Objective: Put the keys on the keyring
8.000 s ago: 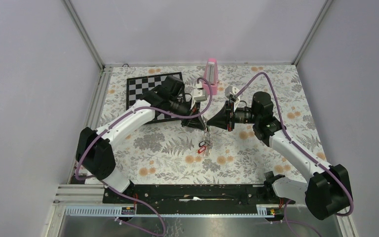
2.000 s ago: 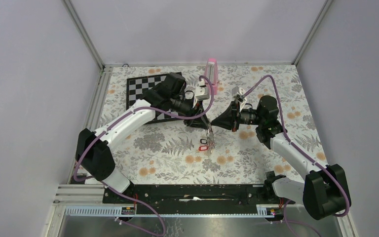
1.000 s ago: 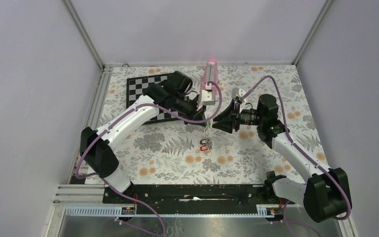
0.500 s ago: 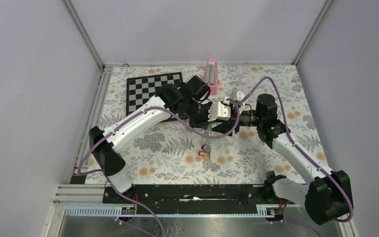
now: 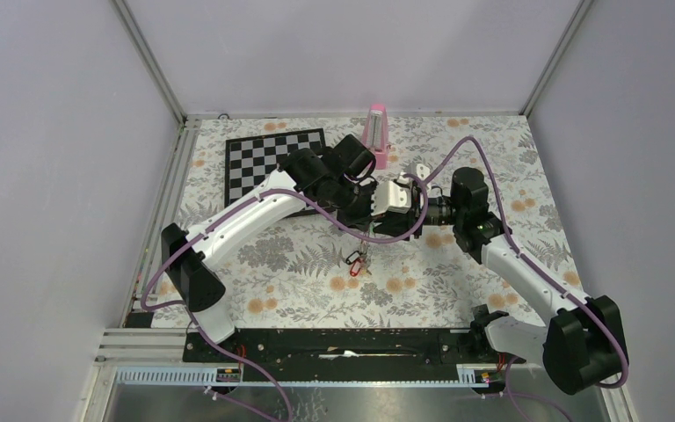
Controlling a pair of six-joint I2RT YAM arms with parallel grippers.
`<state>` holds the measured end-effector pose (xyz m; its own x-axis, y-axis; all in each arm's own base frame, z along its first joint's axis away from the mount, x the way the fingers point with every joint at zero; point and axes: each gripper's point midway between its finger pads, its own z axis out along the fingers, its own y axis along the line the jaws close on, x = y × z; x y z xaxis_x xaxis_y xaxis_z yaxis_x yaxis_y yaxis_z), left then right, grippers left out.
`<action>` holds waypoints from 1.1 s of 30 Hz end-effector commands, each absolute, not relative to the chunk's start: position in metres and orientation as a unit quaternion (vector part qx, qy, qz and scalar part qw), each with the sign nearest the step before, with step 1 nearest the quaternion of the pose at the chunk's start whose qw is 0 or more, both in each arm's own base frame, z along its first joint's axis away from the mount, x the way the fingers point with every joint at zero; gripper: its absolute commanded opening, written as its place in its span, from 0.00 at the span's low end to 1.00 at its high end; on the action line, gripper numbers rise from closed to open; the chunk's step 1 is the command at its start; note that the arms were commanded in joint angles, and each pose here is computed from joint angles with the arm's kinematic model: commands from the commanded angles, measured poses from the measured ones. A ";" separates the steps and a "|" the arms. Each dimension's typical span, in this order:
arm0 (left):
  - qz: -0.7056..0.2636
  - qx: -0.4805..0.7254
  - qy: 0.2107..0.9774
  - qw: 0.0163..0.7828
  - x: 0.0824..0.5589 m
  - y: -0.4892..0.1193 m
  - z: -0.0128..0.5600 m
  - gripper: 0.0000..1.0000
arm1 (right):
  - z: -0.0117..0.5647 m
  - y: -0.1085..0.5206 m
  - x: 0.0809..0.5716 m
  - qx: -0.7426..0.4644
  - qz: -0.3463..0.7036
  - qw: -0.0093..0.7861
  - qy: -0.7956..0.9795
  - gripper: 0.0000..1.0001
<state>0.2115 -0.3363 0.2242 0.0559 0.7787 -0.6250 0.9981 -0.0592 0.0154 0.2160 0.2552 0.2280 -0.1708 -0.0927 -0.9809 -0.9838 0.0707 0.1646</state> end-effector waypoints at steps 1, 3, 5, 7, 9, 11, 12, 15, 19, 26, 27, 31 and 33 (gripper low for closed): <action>-0.254 0.682 0.622 0.287 0.217 -0.352 0.256 0.00 | 0.228 0.260 0.212 -0.472 0.507 0.445 0.568 0.37; -0.255 0.682 0.622 0.289 0.217 -0.353 0.257 0.00 | 0.228 0.261 0.212 -0.471 0.509 0.444 0.568 0.36; -0.257 0.680 0.623 0.290 0.217 -0.353 0.257 0.00 | 0.226 0.261 0.211 -0.469 0.511 0.441 0.569 0.33; -0.259 0.678 0.624 0.291 0.217 -0.354 0.257 0.00 | 0.226 0.263 0.211 -0.468 0.514 0.440 0.568 0.32; -0.260 0.677 0.624 0.292 0.217 -0.355 0.257 0.00 | 0.224 0.263 0.210 -0.467 0.518 0.435 0.570 0.30; -0.261 0.676 0.622 0.295 0.217 -0.355 0.259 0.00 | 0.223 0.264 0.210 -0.465 0.519 0.434 0.571 0.30; -0.261 0.676 0.622 0.295 0.216 -0.355 0.258 0.00 | 0.224 0.264 0.210 -0.465 0.520 0.434 0.570 0.29; -0.261 0.674 0.624 0.297 0.217 -0.353 0.257 0.00 | 0.225 0.264 0.211 -0.462 0.521 0.437 0.569 0.27; -0.263 0.670 0.627 0.298 0.219 -0.349 0.255 0.00 | 0.231 0.262 0.214 -0.449 0.526 0.449 0.567 0.26; -0.267 0.663 0.630 0.304 0.221 -0.342 0.254 0.00 | 0.240 0.256 0.217 -0.432 0.537 0.458 0.562 0.27; -0.269 0.662 0.630 0.304 0.220 -0.342 0.254 0.00 | 0.241 0.256 0.216 -0.432 0.537 0.458 0.562 0.27; -0.274 0.660 0.630 0.303 0.220 -0.341 0.255 0.00 | 0.240 0.256 0.216 -0.432 0.538 0.457 0.562 0.27; -0.277 0.659 0.630 0.304 0.219 -0.342 0.257 0.00 | 0.238 0.256 0.217 -0.431 0.538 0.456 0.564 0.27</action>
